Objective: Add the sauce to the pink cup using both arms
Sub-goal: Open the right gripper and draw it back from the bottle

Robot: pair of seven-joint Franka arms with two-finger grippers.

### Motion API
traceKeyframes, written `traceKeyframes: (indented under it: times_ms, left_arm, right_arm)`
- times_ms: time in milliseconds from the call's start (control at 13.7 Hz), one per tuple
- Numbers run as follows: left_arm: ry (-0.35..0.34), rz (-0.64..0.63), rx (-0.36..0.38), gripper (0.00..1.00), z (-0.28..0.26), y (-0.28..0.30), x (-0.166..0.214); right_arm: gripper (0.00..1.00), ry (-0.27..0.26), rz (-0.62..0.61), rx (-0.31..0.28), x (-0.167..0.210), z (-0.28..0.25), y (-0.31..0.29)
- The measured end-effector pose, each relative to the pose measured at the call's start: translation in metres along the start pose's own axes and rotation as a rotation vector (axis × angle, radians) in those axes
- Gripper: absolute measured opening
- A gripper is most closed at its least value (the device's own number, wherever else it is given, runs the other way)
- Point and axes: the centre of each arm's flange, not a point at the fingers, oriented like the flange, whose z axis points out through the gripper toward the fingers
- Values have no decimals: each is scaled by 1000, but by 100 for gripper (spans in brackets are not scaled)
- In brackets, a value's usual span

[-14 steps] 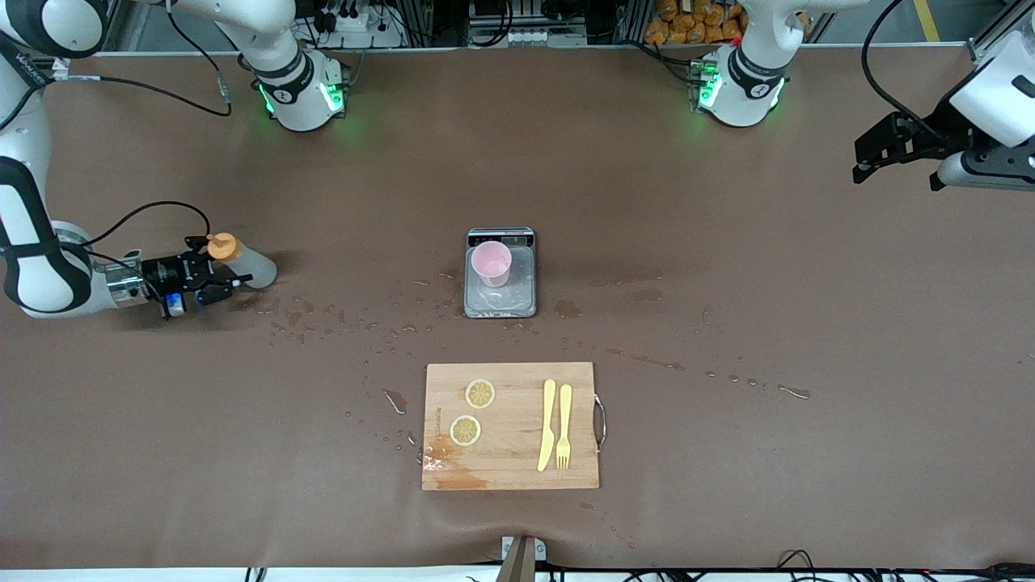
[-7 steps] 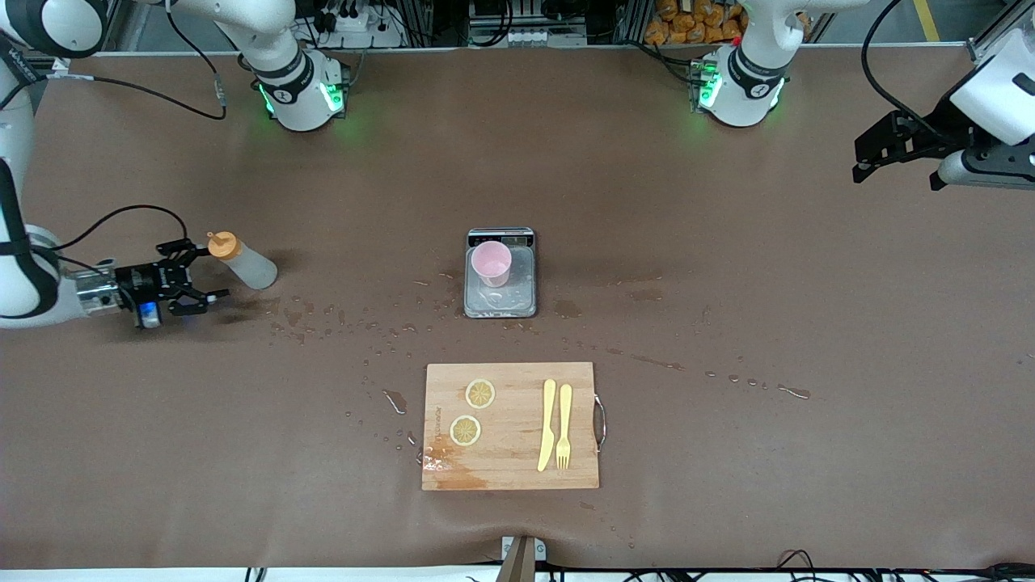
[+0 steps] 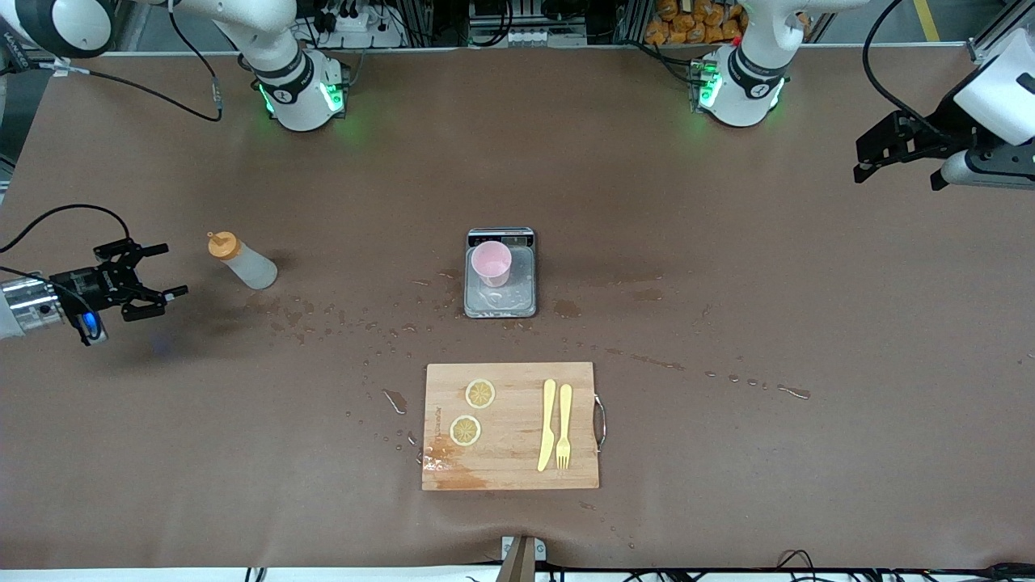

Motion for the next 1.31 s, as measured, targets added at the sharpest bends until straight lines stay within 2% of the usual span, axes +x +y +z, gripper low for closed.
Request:
traceKeyframes:
  times_ms: [219,365,584,803,1022,1168,1314]
  left_arm:
    - [0,0,-2,100,0,0,0]
    - [4,0,-3,100,-2,0,0]
    - [7,0,-5,100,-3,0,0]
    - [7,0,-5,100,-3,1,0]
    - [8,0,-5,100,-3,0,0]
    - [10,0,-6,100,-4,0,0]
    - [13,1,-23,100,-6,2,0]
  right_arm:
    - [100,81,-83,-102,-66,-13,-44]
    - [100,138,-138,-135,-108,-14,-70]
    - [100,219,-211,-162,-171,-13,-96]
    - [100,303,-270,-161,-225,-18,-106]
    - [100,466,-308,-222,-277,-6,-129]
    - [100,591,-381,-220,-314,-2,-144]
    - [100,703,-467,-251,-347,-9,-140]
